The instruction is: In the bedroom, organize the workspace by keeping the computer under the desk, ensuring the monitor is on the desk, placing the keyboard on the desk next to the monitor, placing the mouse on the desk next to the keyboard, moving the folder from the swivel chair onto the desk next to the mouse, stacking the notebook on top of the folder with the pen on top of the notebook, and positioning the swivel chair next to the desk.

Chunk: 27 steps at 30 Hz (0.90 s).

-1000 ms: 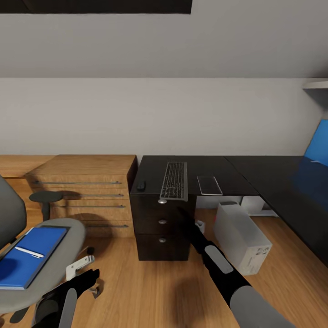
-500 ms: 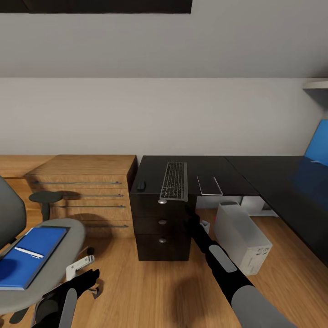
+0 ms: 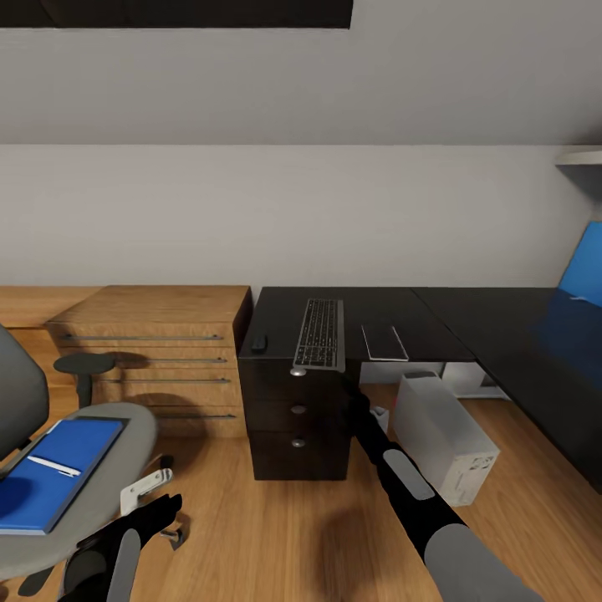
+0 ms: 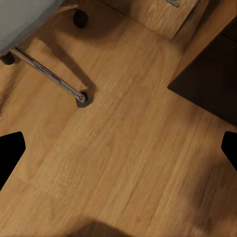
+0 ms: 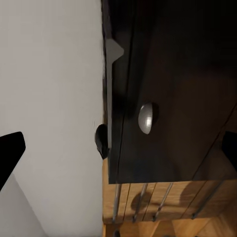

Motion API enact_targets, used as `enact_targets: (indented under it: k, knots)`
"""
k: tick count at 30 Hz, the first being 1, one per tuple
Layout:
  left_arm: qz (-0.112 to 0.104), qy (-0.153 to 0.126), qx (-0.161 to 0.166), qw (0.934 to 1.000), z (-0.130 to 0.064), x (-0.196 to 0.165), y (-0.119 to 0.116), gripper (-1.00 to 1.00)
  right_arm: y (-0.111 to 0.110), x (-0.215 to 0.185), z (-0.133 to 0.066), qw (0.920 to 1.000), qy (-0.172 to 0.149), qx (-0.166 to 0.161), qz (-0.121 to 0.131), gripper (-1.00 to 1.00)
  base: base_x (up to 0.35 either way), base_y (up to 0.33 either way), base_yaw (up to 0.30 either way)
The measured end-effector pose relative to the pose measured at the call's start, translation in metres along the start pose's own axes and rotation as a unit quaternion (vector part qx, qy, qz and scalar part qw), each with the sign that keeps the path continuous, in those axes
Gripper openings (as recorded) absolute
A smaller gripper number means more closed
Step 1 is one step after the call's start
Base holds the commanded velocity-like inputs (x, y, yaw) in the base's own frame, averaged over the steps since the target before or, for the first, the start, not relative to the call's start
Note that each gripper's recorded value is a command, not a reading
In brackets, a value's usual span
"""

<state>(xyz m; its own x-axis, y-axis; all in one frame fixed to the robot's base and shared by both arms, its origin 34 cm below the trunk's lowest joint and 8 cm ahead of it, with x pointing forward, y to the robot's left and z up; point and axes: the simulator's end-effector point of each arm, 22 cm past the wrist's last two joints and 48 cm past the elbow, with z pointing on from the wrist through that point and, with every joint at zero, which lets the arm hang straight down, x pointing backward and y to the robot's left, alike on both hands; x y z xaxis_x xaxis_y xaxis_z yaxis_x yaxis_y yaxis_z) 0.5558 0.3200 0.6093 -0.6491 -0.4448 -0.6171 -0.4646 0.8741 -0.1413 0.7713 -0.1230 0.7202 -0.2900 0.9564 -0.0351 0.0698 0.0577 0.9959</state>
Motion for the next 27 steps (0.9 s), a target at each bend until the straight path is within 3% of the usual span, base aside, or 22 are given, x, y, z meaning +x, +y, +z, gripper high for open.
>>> enact_targets:
  k: [12, 17, 21, 27]
  knots:
    - [0.0, 0.0, 0.0, 1.0, -0.016, -0.017, -0.005, 1.0, 0.019, -0.005, 0.001, 0.9999, -0.004, 0.011, -0.001, 1.0, 0.0, 0.0, 0.0]
    - [0.0, 0.0, 0.0, 1.0, -0.016, -0.017, -0.005, 1.0, -0.002, -0.036, -0.003, 0.9969, -0.052, 0.056, 0.016, 1.0, 0.0, 0.0, 0.0]
    - [0.0, 0.0, -0.001, 1.0, -0.016, -0.017, -0.004, 1.0, -0.018, -0.049, -0.007, 0.9929, -0.071, 0.091, 0.029, 1.0, 0.0, 0.0, 0.0]
    - [0.0, 0.0, -0.001, 1.0, -0.016, -0.017, -0.004, 1.0, -0.028, -0.052, -0.01, 0.9904, -0.076, 0.11, 0.034, 1.0, 0.0, 0.0, 0.0]
